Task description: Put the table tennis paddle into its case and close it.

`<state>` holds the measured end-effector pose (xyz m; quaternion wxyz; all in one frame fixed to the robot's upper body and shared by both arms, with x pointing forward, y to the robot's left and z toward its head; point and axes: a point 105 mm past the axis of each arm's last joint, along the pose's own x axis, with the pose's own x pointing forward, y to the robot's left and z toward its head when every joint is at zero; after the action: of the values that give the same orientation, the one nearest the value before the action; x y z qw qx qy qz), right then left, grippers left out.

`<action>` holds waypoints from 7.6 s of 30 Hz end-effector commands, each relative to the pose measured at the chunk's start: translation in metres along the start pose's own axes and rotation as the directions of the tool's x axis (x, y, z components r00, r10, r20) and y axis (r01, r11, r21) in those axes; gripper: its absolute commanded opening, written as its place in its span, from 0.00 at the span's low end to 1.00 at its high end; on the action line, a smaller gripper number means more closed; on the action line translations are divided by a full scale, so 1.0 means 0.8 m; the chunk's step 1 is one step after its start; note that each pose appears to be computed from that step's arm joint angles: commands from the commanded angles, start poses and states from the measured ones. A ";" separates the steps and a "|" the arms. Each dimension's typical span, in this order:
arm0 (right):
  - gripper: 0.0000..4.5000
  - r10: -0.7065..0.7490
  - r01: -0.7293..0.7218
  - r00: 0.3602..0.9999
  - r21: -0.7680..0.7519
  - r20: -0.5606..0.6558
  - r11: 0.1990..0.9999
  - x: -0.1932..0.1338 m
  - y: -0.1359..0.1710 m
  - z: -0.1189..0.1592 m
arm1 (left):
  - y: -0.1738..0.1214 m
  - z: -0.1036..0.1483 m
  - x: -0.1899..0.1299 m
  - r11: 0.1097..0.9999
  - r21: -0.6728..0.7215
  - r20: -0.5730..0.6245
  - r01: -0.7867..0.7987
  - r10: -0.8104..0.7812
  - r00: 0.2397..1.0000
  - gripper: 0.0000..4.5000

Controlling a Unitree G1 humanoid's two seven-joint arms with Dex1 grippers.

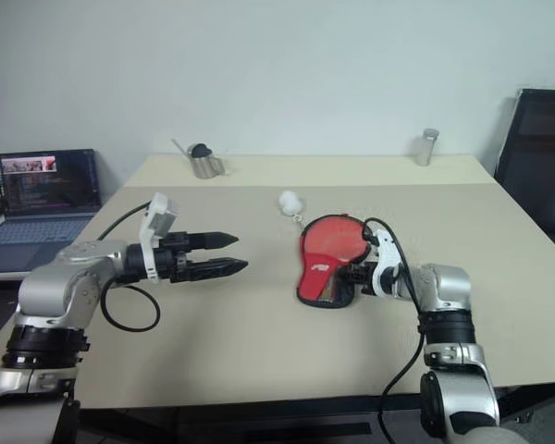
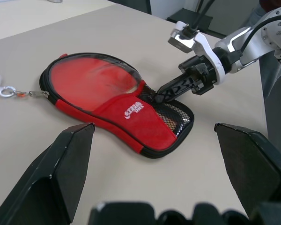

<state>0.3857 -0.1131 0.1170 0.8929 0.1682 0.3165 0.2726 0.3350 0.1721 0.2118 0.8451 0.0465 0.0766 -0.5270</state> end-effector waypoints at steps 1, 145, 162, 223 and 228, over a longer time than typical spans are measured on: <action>0.00 0.036 -0.036 0.999 -0.005 0.016 0.999 -0.016 0.012 0.002 | -0.016 0.008 -0.005 0.998 0.042 -0.013 0.052 -0.052 0.999 1.00; 0.99 0.235 -0.218 0.972 -0.362 0.001 0.906 0.025 0.080 -0.030 | -0.058 -0.049 -0.038 1.000 0.011 -0.113 0.027 -0.025 0.993 1.00; 0.99 0.427 -0.303 0.888 -0.483 0.169 0.821 -0.069 0.105 0.033 | -0.042 -0.033 -0.037 0.998 0.000 -0.029 -0.059 0.059 0.998 1.00; 0.99 0.215 -0.169 0.976 -0.494 0.037 0.853 0.041 0.107 -0.071 | 0.098 -0.070 0.167 0.884 -0.088 -0.246 -0.460 0.428 0.870 1.00; 1.00 0.200 -0.151 0.978 -0.482 0.052 0.863 0.039 0.102 -0.069 | 0.099 -0.075 0.167 0.875 -0.089 -0.251 -0.476 0.443 0.861 0.96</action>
<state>0.3399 -0.0190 0.1026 0.8911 -0.0230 0.1702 0.4201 0.4564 0.0996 0.1215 0.9311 0.0507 0.2066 -0.2962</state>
